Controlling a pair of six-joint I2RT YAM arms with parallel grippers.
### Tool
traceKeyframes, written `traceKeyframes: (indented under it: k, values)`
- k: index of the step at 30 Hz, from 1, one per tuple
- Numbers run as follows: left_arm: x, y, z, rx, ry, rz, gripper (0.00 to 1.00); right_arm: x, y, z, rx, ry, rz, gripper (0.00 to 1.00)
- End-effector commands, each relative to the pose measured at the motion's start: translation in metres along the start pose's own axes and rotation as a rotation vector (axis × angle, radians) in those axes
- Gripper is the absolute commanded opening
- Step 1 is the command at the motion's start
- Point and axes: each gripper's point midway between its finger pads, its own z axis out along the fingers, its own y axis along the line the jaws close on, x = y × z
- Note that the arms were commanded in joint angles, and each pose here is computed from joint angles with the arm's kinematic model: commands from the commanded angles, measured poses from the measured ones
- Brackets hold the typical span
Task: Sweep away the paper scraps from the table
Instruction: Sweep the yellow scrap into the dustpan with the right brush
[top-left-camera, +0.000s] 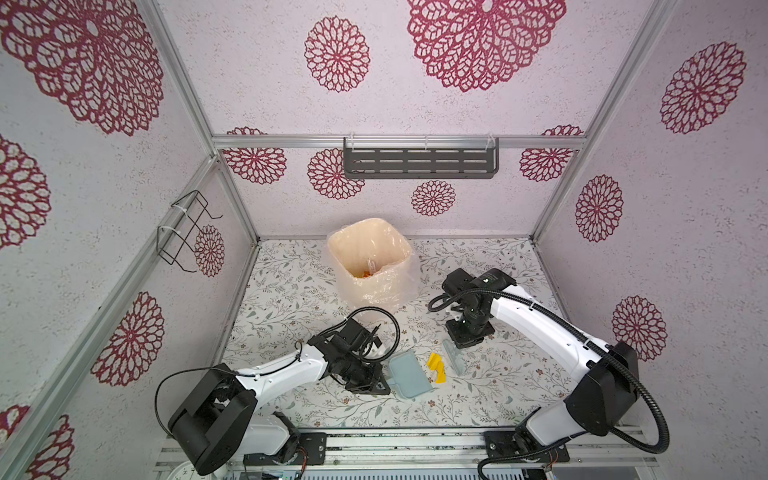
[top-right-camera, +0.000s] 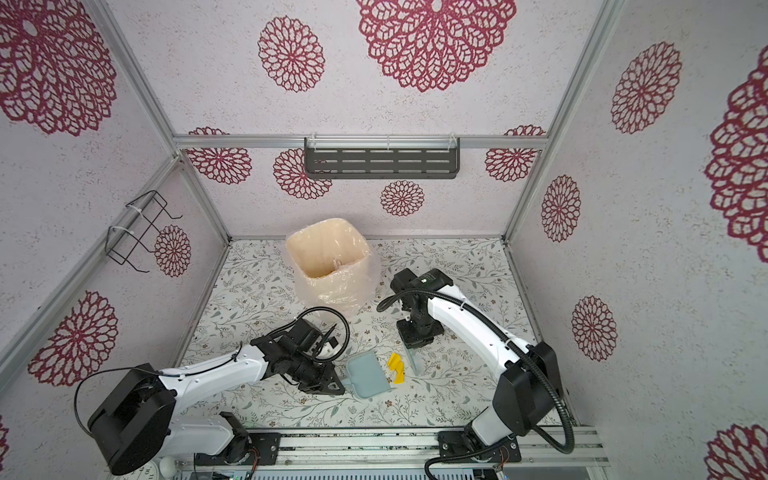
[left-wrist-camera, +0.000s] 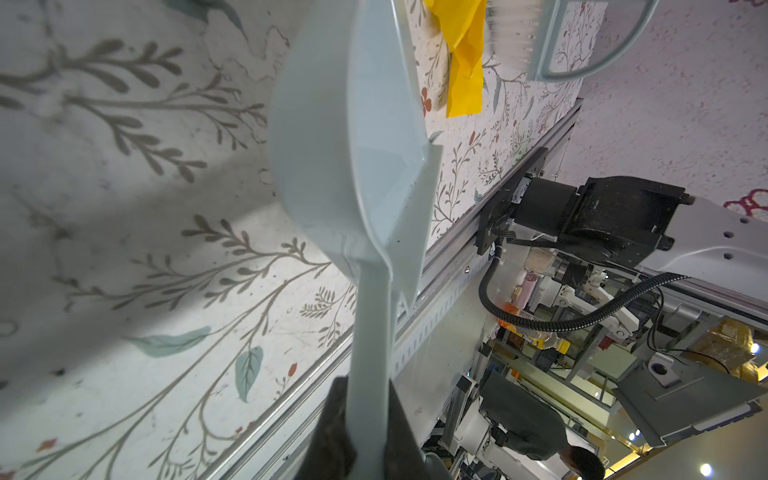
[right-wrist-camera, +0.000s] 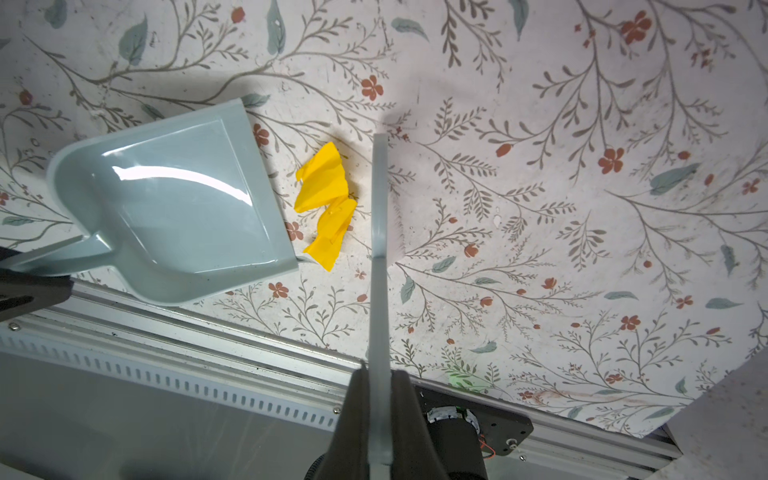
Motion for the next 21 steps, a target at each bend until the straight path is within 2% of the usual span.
traceKeyframes:
  k: [1,14,18,21]
  values:
    - [-0.008,-0.006,-0.001,0.022,-0.003,0.042,0.0,-0.006,0.017,-0.002,-0.03,-0.011,-0.029,0.0]
    - [-0.011,-0.003,0.0,0.011,-0.002,0.04,0.0,-0.008,0.092,-0.04,-0.241,-0.095,-0.062,0.0]
    - [-0.011,-0.004,0.0,0.015,-0.004,0.043,0.0,-0.006,0.089,-0.047,-0.208,-0.106,-0.064,0.0]
    - [-0.012,-0.006,0.0,0.025,-0.012,0.051,0.0,-0.007,0.069,-0.056,-0.112,-0.129,-0.056,0.0]
